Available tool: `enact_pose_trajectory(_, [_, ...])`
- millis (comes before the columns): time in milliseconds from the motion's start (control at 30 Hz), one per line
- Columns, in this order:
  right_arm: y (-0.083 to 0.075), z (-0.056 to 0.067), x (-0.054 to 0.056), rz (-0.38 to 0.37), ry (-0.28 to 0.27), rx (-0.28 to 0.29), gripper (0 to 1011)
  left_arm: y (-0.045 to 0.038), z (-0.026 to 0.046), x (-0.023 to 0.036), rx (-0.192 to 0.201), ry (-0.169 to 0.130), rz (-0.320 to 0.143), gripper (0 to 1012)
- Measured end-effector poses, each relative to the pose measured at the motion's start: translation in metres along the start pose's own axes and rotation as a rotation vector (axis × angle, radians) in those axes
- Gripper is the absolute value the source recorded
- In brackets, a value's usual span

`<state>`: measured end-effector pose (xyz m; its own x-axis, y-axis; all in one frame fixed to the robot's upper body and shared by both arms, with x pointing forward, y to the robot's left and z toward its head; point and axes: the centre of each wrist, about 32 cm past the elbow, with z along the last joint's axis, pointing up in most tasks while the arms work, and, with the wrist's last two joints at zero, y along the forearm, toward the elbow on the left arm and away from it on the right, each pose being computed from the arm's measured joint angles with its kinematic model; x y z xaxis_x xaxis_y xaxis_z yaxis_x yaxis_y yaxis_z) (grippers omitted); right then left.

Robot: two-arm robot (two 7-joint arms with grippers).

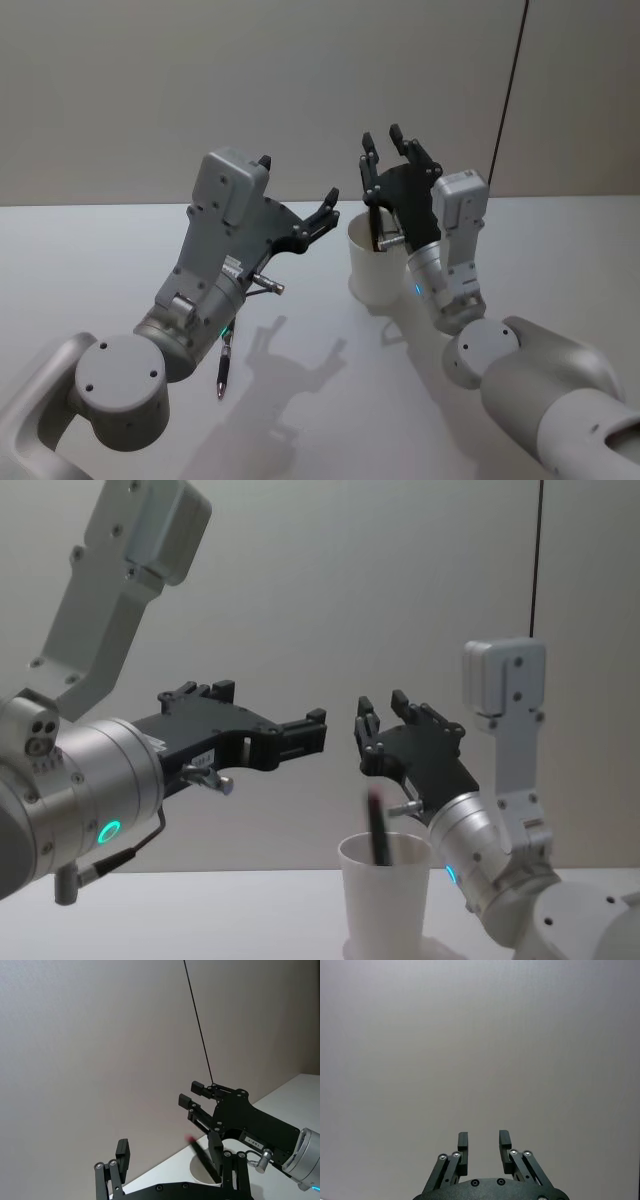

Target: Place the pen into the pen holder.

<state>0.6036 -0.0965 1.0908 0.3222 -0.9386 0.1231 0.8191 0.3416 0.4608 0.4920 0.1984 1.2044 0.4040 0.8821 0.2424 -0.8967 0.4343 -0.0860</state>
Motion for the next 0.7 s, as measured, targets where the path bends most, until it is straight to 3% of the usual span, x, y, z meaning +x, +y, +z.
enact_pose_trajectory(100, [-0.0005,-0.0003,0.0001,-0.001,-0.002,-0.001,391,0.0000,0.0000,0.0000,0.000,0.000,0.000,1003])
enact_pose_trajectory(333, [-0.0014,-0.0008,0.0014,-0.005,-0.005,-0.004,662,0.0000,0.0000,0.0000,0.000,0.000,0.000,1003])
enact_pose_trajectory(700, [-0.0028,-0.0016,0.0058,-0.007,-0.008,-0.005,952,0.0000,0.0000,0.0000,0.000,0.000,0.000,1003])
